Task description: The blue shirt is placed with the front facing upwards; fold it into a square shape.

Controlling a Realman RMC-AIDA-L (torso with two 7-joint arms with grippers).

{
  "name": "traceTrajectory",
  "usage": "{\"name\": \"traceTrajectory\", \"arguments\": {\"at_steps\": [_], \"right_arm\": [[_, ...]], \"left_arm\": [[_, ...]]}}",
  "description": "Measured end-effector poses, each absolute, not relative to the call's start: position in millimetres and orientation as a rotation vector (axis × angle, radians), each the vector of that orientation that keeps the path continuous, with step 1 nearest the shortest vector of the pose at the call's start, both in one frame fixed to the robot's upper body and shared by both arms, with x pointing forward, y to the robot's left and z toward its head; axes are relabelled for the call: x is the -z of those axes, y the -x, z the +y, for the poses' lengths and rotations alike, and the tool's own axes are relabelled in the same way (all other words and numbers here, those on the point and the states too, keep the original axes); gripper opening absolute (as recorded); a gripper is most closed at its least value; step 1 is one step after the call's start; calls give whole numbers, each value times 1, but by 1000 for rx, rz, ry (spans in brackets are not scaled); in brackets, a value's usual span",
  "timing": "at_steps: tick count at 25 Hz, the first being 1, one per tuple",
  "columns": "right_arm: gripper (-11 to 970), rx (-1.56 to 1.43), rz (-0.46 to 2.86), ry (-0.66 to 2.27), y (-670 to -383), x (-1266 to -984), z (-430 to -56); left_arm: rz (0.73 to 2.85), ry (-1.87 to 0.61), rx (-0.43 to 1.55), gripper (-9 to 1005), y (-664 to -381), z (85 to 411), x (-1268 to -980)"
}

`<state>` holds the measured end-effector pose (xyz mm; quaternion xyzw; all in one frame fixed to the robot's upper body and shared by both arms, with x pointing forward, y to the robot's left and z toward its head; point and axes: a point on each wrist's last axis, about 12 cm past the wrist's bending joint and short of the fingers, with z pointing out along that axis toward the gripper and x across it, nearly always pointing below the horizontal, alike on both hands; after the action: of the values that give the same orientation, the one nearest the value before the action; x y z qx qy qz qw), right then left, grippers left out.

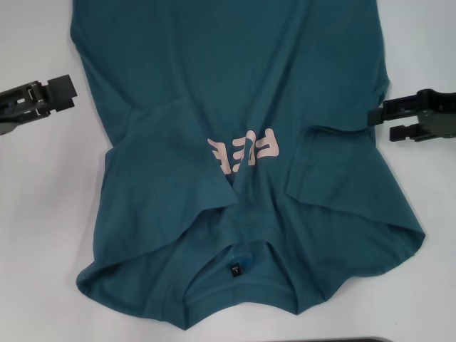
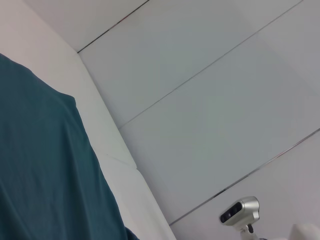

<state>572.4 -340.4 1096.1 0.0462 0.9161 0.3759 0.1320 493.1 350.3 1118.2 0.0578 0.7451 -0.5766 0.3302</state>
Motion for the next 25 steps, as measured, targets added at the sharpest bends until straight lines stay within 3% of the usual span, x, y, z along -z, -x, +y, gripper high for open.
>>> {"name": "traceTrajectory", "arguments": {"at_steps": [15,20,25], "right_arm": [[773,-1114,2529,-143,-591,-1085,-304],[769,-1335,2170,-58,-585,-1105,-306],[765,-1309,2207,-31,-584,-1109,-314]], "left_arm": [[1950,-144,1512,839,-492,349,-1116],[1950,-145,1510,838,-492,349,-1117],[1949,-142,1514,838,-491,349,-1115]]}}
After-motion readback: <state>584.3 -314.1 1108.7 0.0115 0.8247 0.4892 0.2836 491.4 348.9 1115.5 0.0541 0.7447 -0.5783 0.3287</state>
